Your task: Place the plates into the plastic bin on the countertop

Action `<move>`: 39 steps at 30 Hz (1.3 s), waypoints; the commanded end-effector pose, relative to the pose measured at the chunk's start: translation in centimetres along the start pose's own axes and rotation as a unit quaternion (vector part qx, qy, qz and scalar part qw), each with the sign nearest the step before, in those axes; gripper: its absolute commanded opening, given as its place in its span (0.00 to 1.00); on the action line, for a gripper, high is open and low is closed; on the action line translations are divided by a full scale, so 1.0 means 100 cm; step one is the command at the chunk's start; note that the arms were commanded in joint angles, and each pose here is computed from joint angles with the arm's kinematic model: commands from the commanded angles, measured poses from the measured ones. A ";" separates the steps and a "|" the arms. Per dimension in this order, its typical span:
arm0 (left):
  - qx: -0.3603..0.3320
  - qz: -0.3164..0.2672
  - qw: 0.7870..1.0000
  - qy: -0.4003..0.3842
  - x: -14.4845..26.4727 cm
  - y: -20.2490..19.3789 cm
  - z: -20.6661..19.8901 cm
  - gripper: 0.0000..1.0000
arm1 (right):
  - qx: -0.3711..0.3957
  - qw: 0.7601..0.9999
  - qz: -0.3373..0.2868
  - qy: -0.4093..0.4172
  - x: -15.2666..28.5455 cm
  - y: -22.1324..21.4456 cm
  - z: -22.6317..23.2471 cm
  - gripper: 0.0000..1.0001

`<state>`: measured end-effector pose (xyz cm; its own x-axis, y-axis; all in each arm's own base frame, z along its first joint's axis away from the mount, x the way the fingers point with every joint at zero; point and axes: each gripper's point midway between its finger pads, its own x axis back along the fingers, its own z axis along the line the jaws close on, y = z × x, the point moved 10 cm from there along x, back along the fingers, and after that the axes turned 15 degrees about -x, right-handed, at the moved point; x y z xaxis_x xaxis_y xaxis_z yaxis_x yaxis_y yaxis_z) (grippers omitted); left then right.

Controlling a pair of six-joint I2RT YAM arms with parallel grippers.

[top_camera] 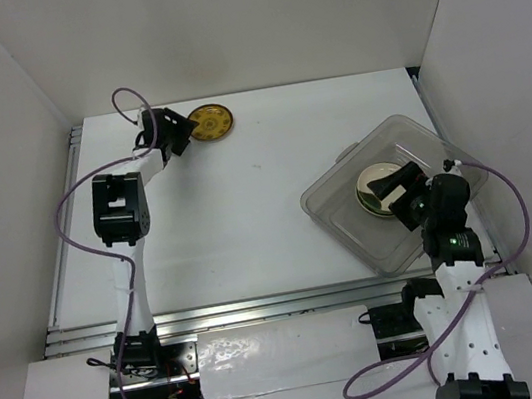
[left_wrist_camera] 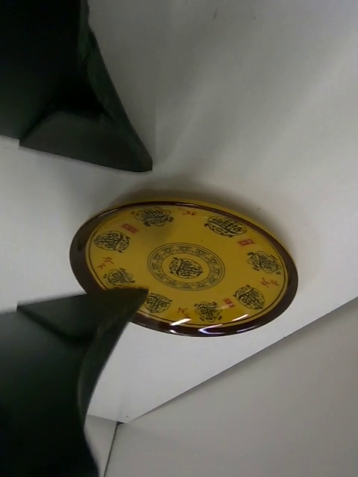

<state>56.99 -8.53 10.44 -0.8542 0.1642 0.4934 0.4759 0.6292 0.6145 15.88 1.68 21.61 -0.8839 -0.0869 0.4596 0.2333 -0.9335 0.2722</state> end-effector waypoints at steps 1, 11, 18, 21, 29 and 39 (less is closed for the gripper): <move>0.005 0.036 0.998 0.055 -0.019 -0.029 0.013 0.68 | 0.021 0.998 0.004 0.062 0.013 -0.001 0.025 1.00; -0.013 0.027 0.996 0.081 0.048 -0.030 -0.003 0.00 | 0.099 0.980 0.087 0.149 0.011 -0.017 0.047 1.00; -0.148 0.047 0.983 -0.102 0.241 -0.057 -0.075 0.00 | 0.196 0.940 0.172 0.219 -0.006 -0.050 0.107 1.00; -0.176 0.071 0.968 -0.165 0.292 -0.086 -0.087 0.00 | 0.214 0.932 0.229 0.184 -0.037 -0.074 0.117 0.99; -0.214 0.113 0.931 -0.273 0.372 -0.119 -0.100 0.00 | 0.223 0.925 0.257 0.169 -0.047 -0.113 0.108 0.89; -0.208 0.124 0.931 -0.272 0.389 -0.127 -0.089 0.14 | 0.203 0.931 0.259 0.160 -0.039 -0.123 0.089 0.00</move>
<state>20.03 -16.75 24.91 -0.6227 0.6546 0.4287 0.6694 0.1620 0.7250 19.78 16.92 24.21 -0.6071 -0.7042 0.3682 0.7896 -0.4824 0.3792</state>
